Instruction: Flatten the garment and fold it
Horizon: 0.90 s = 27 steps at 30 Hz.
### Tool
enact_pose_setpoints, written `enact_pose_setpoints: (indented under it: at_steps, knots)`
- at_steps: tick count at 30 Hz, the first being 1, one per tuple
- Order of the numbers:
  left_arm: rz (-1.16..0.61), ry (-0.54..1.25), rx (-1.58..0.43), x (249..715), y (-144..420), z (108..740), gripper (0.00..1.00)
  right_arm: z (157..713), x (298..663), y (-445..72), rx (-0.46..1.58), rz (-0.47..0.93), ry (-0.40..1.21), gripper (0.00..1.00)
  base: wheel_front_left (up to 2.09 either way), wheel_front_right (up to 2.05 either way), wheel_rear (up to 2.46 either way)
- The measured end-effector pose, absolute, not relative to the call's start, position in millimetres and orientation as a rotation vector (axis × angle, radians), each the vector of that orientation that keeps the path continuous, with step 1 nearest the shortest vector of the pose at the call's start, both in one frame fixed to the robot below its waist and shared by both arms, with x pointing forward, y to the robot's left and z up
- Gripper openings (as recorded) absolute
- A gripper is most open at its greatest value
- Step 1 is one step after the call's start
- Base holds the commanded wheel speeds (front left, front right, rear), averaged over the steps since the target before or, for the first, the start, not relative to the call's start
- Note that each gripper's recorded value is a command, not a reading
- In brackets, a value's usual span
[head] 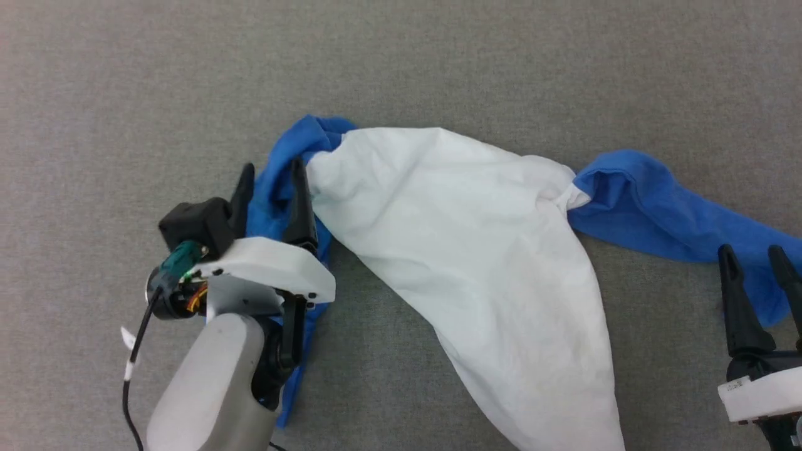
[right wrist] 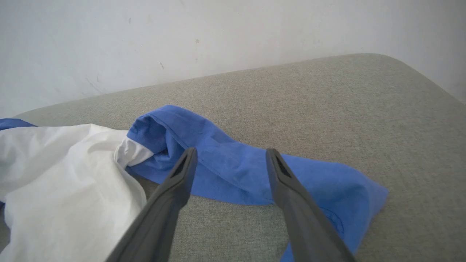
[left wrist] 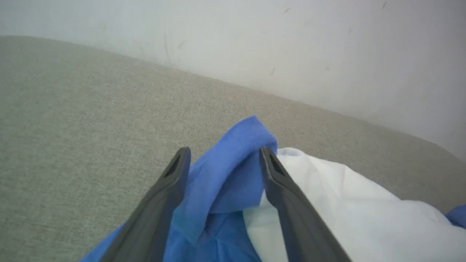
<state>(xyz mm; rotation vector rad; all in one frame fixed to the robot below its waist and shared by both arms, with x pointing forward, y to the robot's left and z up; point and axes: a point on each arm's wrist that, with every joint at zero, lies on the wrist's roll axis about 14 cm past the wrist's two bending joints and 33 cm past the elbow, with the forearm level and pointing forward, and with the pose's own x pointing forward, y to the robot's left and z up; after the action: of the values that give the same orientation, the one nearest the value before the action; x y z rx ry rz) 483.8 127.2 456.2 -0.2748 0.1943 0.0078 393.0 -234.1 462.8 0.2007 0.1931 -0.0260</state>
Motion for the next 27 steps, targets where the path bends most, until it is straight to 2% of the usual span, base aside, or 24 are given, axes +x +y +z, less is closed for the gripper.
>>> enact_pose_setpoints:
  at_steps: [6, 10, 18, 24, 25, 26, 27]
  knots:
    - [-0.049, -0.163, -0.247, 473, 135, 548, 1.0, 472, 395, -214, 0.196, 0.042, 0.192, 1.0, 0.0, 0.0, 0.0]
    - [-0.058, -0.298, -0.178, 446, 144, 584, 1.0, 471, 396, -187, 0.191, 0.133, 0.232, 1.0, 0.0, 0.0, 0.0]
    - [0.096, -0.31, -0.16, 396, 173, 587, 1.0, 437, 393, -147, 0.133, 0.286, 0.423, 1.0, 0.0, 0.0, 0.0]
    - [0.129, -0.253, -0.122, 376, 179, 569, 1.0, 407, 387, -121, 0.101, 0.373, 0.544, 1.0, 0.0, 0.0, 0.0]
    - [0.12, -0.252, -0.131, 375, 176, 569, 1.0, 402, 386, -119, 0.102, 0.376, 0.558, 0.88, 0.0, 0.0, 0.0]
    - [0.11, -0.251, -0.142, 373, 173, 569, 1.0, 398, 385, -117, 0.1, 0.38, 0.57, 0.56, 0.0, 0.0, 0.0]
    - [0.106, -0.246, -0.153, 371, 171, 568, 1.0, 397, 385, -115, 0.099, 0.384, 0.572, 0.3, 0.0, 0.0, 0.0]
